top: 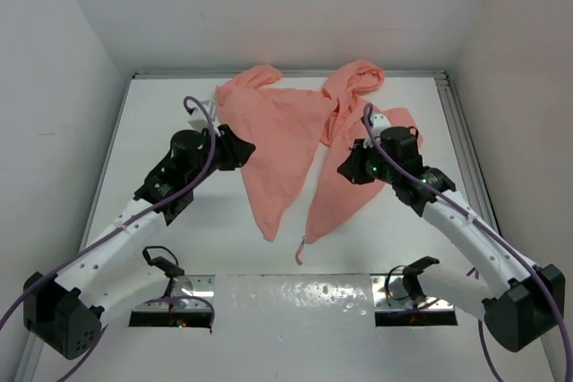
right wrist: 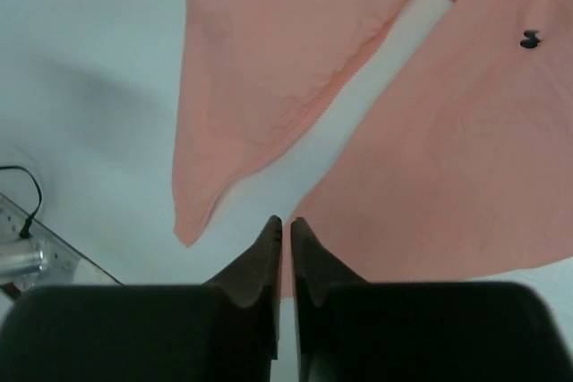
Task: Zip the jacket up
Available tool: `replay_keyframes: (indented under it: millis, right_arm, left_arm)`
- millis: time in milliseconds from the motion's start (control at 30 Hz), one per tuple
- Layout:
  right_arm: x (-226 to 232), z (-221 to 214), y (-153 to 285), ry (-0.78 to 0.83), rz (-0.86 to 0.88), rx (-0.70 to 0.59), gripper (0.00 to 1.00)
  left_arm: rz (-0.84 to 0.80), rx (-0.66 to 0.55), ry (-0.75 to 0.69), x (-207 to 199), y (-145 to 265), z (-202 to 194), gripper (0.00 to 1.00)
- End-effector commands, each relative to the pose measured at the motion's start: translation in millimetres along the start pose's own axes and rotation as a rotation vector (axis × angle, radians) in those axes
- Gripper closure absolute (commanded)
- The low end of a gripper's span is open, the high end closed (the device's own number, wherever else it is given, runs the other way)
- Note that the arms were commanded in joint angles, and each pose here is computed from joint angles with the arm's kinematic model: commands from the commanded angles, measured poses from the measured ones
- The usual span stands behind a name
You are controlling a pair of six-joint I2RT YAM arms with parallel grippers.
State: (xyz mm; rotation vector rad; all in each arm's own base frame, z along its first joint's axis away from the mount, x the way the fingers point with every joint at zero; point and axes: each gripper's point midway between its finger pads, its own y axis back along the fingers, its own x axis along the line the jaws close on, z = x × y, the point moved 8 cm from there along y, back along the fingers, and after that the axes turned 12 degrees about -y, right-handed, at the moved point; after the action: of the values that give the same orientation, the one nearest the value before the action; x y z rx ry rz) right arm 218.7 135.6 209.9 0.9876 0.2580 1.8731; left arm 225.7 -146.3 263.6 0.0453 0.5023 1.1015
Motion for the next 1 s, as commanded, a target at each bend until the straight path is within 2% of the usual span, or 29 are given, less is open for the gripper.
replay_keyframes:
  millis: [0, 100, 233, 467, 700, 767, 900, 967]
  right_arm:
    - [13, 2, 9, -0.017, 0.093, -0.017, 1.0]
    - [17, -9, 11, -0.043, 0.12, 0.004, 1.0]
    - [20, -43, 8, -0.079, 0.136, 0.085, 1.0]
    - [16, -102, -9, -0.092, 0.051, 0.195, 1.0]
    - [23, -111, -20, -0.072, 0.056, 0.227, 1.0]
    - [24, -113, -23, -0.069, 0.065, 0.238, 1.0]
    - [22, -118, -26, -0.074, 0.065, 0.243, 1.0]
    - [21, -120, -27, -0.072, 0.067, 0.249, 1.0]
  left_arm:
    - [-0.119, -0.012, -0.03, -13, -6, 12, 0.75]
    - [-0.226, -0.006, -0.011, -23, -13, 11, 0.93]
    - [-0.18, 0.069, -0.018, -24, -27, -9, 1.0]
    - [0.11, 0.358, -0.197, -22, -31, -76, 1.0]
    - [0.118, 0.537, -0.261, -16, -16, -130, 1.0]
    - [0.111, 0.594, -0.279, -14, -11, -147, 0.95]
    - [0.106, 0.68, -0.3, -11, -4, -165, 0.78]
    - [0.082, 0.726, -0.315, -12, -3, -174, 0.77]
